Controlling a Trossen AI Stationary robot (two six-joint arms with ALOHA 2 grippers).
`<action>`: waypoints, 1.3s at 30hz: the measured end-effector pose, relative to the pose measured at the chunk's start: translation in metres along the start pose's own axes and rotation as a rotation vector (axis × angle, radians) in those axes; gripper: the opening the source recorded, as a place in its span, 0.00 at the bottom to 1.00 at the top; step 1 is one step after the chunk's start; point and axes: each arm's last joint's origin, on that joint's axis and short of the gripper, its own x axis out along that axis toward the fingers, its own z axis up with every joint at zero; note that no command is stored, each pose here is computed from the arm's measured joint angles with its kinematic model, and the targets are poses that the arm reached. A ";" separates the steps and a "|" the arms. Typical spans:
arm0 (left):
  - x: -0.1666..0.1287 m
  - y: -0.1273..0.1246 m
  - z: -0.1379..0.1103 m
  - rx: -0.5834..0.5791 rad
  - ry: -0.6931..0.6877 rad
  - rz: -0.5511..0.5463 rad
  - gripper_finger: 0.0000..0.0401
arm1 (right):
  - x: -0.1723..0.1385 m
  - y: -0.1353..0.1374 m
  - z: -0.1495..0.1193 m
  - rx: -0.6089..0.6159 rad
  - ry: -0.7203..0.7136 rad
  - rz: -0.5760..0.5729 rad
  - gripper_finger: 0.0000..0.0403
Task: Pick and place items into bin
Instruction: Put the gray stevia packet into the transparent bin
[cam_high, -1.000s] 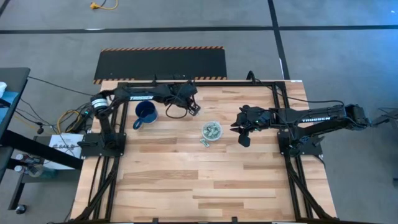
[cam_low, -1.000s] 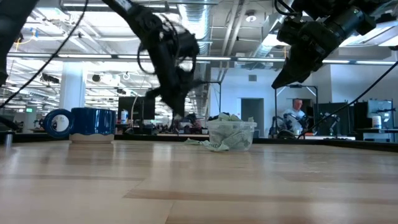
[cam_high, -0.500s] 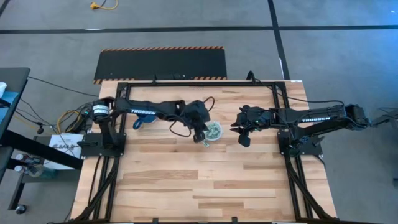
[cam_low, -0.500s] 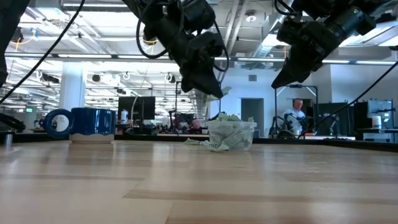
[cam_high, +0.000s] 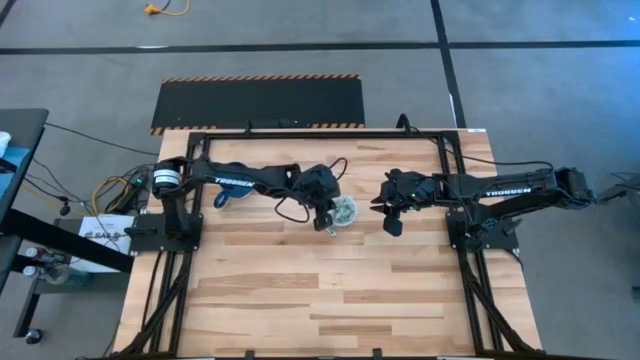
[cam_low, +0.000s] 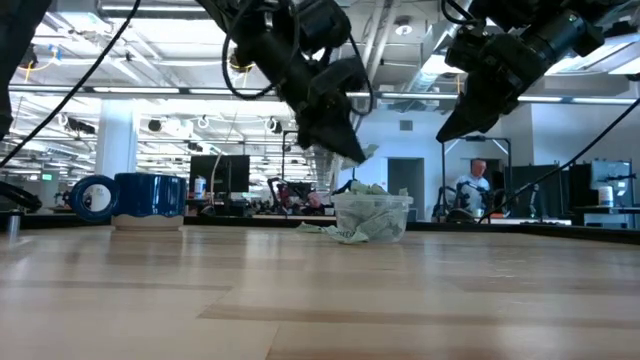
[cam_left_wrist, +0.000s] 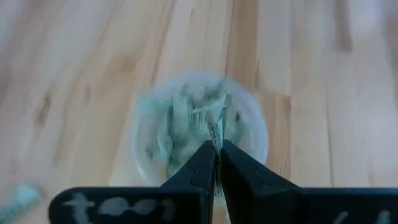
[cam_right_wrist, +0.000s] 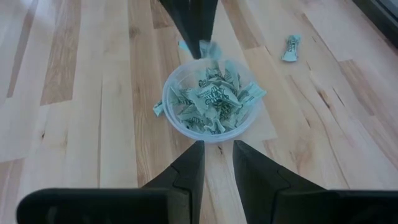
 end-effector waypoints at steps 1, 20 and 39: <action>0.001 0.000 -0.003 -0.004 0.023 0.002 0.02 | 0.000 0.000 0.000 0.000 0.000 0.000 0.19; 0.015 0.009 -0.010 0.013 0.066 -0.021 0.27 | 0.000 0.000 -0.001 0.000 0.007 0.000 0.19; -0.052 0.086 -0.021 0.328 0.296 0.260 0.36 | 0.000 0.000 -0.001 0.007 0.009 0.000 0.19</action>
